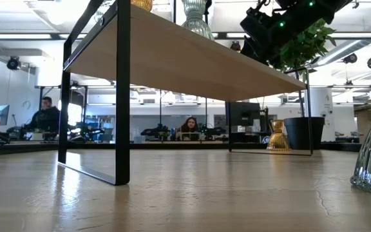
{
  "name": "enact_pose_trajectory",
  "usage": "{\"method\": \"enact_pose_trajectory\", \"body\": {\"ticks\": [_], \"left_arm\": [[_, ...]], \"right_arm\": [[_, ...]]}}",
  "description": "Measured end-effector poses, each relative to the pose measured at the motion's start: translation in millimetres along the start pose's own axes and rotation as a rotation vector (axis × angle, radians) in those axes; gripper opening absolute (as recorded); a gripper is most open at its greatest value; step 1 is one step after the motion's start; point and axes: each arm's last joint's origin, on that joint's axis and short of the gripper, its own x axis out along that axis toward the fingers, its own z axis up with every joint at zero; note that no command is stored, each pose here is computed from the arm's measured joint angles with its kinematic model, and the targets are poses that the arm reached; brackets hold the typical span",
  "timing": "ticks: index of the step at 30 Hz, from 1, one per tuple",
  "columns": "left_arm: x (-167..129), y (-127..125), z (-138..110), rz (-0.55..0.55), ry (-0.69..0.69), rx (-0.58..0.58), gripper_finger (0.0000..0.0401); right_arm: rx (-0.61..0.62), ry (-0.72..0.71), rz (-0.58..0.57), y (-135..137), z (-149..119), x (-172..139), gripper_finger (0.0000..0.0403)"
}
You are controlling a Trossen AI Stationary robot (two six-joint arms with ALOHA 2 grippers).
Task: Pick & Place candle stick holders
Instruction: Put the bottom yellow candle holder on the shelf
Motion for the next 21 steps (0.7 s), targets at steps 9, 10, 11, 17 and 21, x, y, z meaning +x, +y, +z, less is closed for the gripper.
{"method": "enact_pose_trajectory", "body": {"ticks": [9,10,11,17,21], "left_arm": [[0.0,0.1,0.0,0.000,0.000,-0.002,0.0119],[0.0,0.0,0.0,0.000,0.000,-0.002,0.0119],[0.0,0.0,0.0,0.000,0.000,-0.002,0.0119],[0.0,0.0,0.0,0.000,0.000,-0.003,0.0119],[0.0,0.0,0.0,0.000,0.000,-0.003,0.0119]], "right_arm": [[-0.004,0.000,-0.011,-2.3,0.4,0.9,0.0117],[-0.005,0.000,-0.013,-2.5,0.4,0.9,0.0117],[-0.006,0.000,-0.014,-2.7,0.4,0.9,0.0117],[-0.006,0.000,-0.017,-2.7,0.4,0.9,0.0130],[-0.012,0.004,-0.020,-2.8,-0.4,1.3,0.0157]]}}
